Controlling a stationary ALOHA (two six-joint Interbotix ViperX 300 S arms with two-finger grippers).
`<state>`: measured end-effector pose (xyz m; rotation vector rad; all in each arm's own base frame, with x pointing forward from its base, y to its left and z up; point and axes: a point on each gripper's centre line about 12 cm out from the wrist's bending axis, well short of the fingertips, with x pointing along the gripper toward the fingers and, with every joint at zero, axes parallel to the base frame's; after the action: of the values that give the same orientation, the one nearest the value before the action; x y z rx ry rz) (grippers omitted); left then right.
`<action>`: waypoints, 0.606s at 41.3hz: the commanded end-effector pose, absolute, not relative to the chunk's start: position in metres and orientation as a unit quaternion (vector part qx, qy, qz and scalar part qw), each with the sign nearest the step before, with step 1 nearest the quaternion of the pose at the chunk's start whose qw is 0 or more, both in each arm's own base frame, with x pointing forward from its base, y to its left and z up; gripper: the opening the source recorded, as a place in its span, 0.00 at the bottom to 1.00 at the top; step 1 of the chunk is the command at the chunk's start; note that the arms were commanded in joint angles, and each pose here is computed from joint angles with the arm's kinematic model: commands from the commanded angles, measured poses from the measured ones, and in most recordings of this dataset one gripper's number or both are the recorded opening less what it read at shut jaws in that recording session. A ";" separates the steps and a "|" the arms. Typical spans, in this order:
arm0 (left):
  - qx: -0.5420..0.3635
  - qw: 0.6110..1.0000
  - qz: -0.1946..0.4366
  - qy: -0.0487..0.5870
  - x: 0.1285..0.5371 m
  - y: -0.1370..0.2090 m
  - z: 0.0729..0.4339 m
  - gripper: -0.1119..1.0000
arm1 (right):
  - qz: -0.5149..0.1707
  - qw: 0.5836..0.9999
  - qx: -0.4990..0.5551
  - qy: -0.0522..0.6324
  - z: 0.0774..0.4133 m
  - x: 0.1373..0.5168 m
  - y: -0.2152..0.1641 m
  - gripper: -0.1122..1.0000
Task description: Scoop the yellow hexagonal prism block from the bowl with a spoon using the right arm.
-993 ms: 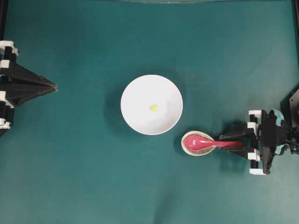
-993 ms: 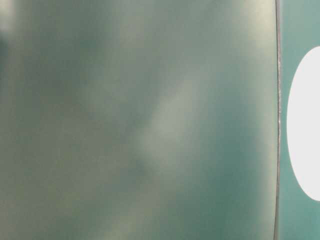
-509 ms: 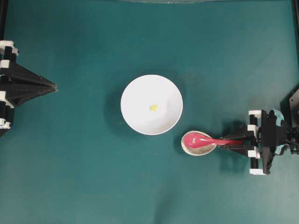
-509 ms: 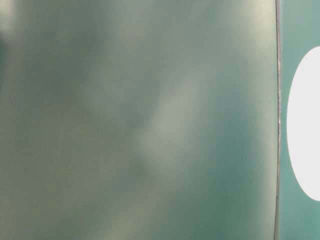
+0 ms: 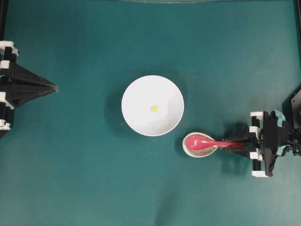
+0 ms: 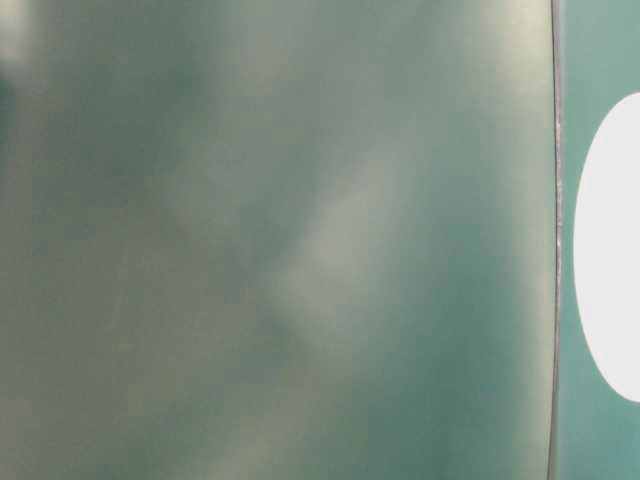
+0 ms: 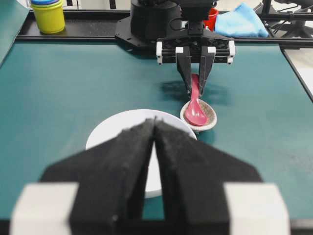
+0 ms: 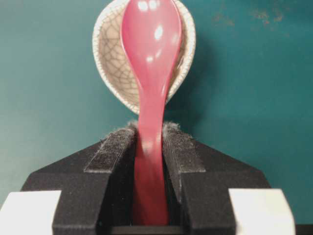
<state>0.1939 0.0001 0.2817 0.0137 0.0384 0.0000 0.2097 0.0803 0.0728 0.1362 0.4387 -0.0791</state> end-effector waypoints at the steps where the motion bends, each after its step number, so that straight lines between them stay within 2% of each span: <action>1: 0.009 1.000 -0.001 0.003 0.196 0.000 0.294 0.18 | -0.036 0.974 0.080 0.209 0.079 0.211 0.082 0.29; 6: 0.009 1.000 0.000 0.004 0.196 0.000 0.294 0.18 | -0.036 0.973 0.083 0.211 0.079 0.210 0.082 0.31; 15: 0.009 1.000 -0.001 0.004 0.196 0.000 0.294 0.18 | -0.036 0.973 0.083 0.210 0.080 0.210 0.081 0.48; 25: 0.009 1.000 0.000 0.004 0.196 0.000 0.294 0.18 | -0.036 0.975 0.080 0.206 0.081 0.210 0.081 0.50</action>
<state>0.1937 0.0001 0.2820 0.0137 0.0368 0.0000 0.2076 0.0796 0.0744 0.1476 0.4469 -0.0756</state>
